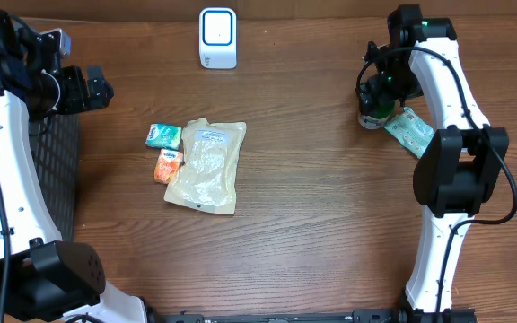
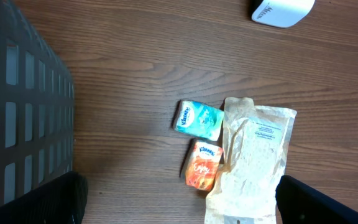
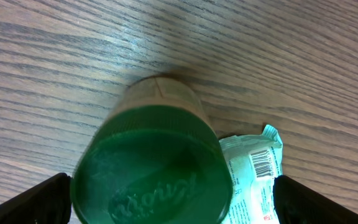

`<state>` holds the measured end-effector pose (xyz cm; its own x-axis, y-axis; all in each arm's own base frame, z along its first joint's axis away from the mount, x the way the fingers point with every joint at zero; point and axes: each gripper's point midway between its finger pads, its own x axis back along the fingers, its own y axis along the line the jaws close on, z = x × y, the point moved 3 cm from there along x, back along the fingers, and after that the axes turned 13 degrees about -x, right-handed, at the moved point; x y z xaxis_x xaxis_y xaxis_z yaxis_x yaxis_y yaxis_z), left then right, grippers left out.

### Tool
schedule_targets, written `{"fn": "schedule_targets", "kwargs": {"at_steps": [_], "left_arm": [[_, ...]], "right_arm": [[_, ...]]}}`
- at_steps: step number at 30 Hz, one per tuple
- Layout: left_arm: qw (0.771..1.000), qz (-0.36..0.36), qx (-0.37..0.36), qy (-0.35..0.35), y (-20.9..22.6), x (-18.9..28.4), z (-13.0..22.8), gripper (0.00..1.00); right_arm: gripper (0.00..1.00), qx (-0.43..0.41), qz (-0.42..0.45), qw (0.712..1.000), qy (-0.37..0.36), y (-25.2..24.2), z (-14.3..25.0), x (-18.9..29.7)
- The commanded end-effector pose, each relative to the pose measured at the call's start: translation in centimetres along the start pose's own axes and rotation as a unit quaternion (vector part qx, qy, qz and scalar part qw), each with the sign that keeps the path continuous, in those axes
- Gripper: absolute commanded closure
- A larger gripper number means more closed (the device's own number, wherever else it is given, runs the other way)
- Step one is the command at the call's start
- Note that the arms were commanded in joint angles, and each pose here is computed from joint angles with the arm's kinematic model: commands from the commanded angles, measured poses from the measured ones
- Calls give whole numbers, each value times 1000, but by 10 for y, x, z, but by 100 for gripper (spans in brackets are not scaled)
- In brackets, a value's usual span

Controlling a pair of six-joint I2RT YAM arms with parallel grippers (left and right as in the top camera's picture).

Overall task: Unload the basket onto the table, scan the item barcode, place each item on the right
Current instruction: 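Carry the jar right and set it down beside the mint-green pack, then move the right gripper over the clear bean bag and grasp it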

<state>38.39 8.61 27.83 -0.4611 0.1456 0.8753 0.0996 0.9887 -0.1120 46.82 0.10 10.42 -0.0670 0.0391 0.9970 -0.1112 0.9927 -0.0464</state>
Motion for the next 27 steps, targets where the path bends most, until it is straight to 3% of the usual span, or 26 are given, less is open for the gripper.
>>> {"fn": "schedule_targets", "kwargs": {"at_steps": [1,7,10,16,21,27], "left_arm": [[1000,-4,-2,-23,-3,16,-5,0],[1000,-4,-2,-23,-3,16,-5,1],[1000,-4,-2,-23,-3,16,-5,1],[1000,-4,-2,-23,-3,16,-5,1],[1000,-4,-2,-23,-3,16,-5,1],[1000,-4,-2,-23,-3,16,-5,1]], "right_arm": [[0,-3,5,1000,-12,-3,-3,8],[0,-6,-52,998,-36,15,-8,50],[0,-62,-100,990,-76,29,-16,94],[0,-90,-296,942,-131,83,-17,182],[0,-70,-377,915,-126,104,-14,200],[22,-100,-362,925,-61,127,-6,175]]}}
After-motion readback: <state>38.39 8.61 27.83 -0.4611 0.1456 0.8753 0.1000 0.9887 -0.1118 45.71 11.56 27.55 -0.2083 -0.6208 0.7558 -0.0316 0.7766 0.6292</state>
